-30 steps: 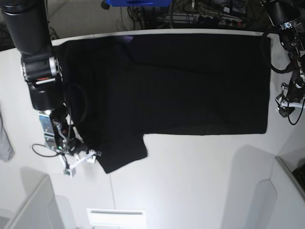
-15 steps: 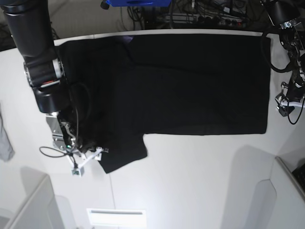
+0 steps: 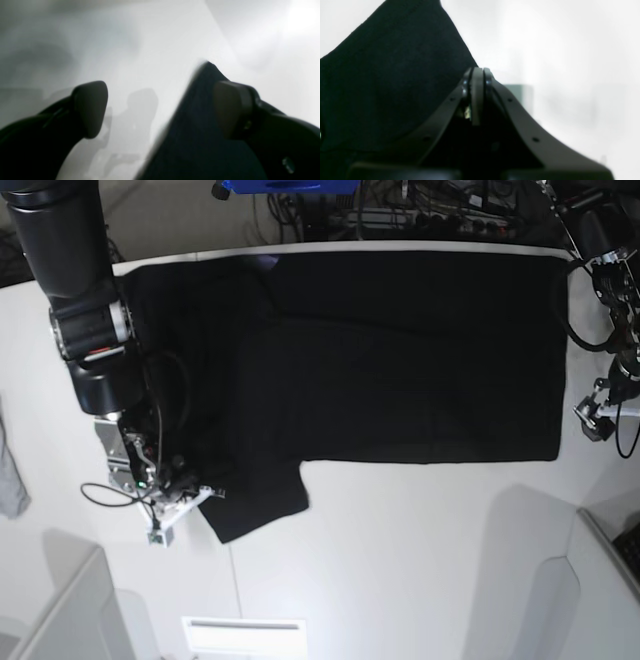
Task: Fold the T-shirt properly
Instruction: 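Reach both grippers to the hem corners of the shirt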
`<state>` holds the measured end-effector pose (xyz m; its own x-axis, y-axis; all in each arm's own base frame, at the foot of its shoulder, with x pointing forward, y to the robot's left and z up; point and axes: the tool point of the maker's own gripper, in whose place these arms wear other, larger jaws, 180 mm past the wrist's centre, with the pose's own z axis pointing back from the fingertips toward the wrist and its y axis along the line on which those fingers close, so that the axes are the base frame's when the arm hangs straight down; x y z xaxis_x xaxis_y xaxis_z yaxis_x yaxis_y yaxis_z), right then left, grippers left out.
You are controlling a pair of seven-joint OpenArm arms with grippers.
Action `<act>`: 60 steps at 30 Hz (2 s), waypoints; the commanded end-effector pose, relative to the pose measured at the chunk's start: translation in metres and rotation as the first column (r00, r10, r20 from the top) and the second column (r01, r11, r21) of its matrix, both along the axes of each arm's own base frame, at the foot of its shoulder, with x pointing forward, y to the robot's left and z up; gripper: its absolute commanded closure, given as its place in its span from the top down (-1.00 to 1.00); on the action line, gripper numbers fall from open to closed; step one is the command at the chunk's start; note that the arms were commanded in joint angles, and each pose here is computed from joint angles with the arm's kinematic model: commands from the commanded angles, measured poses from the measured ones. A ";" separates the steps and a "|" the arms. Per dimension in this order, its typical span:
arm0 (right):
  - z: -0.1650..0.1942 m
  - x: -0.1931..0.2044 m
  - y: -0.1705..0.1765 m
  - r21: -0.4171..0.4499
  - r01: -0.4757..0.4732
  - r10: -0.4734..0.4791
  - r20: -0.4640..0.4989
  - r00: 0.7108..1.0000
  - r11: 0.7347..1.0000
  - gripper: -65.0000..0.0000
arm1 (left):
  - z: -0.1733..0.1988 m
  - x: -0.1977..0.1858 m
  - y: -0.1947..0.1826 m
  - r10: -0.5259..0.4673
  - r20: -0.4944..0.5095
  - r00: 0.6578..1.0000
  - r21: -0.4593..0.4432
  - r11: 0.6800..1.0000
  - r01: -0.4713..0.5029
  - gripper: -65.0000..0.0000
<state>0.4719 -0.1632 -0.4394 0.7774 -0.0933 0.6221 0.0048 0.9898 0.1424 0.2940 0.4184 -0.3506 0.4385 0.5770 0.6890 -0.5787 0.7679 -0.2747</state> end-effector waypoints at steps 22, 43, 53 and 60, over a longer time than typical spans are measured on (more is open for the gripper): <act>0.052 0.018 0.019 -0.005 -0.008 0.009 0.105 0.994 1.000 -1.00 | 0.011 0.041 0.000 -0.059 0.011 0.998 0.023 0.998 0.059 1.00; 0.058 0.019 0.025 0.003 -0.022 0.021 0.125 0.992 1.000 -1.00 | -0.027 0.097 -0.025 -0.217 -0.133 0.967 0.147 0.961 0.235 0.92; 0.063 0.021 0.026 0.003 -0.027 0.027 0.139 0.990 1.000 -1.00 | -0.063 0.105 -0.048 -0.272 -0.205 0.940 0.119 0.947 0.300 0.91; 0.064 0.021 0.026 0.004 -0.025 0.024 0.141 0.990 1.000 -1.00 | -0.072 0.101 -0.057 -0.284 -0.216 0.934 0.103 0.945 0.311 0.13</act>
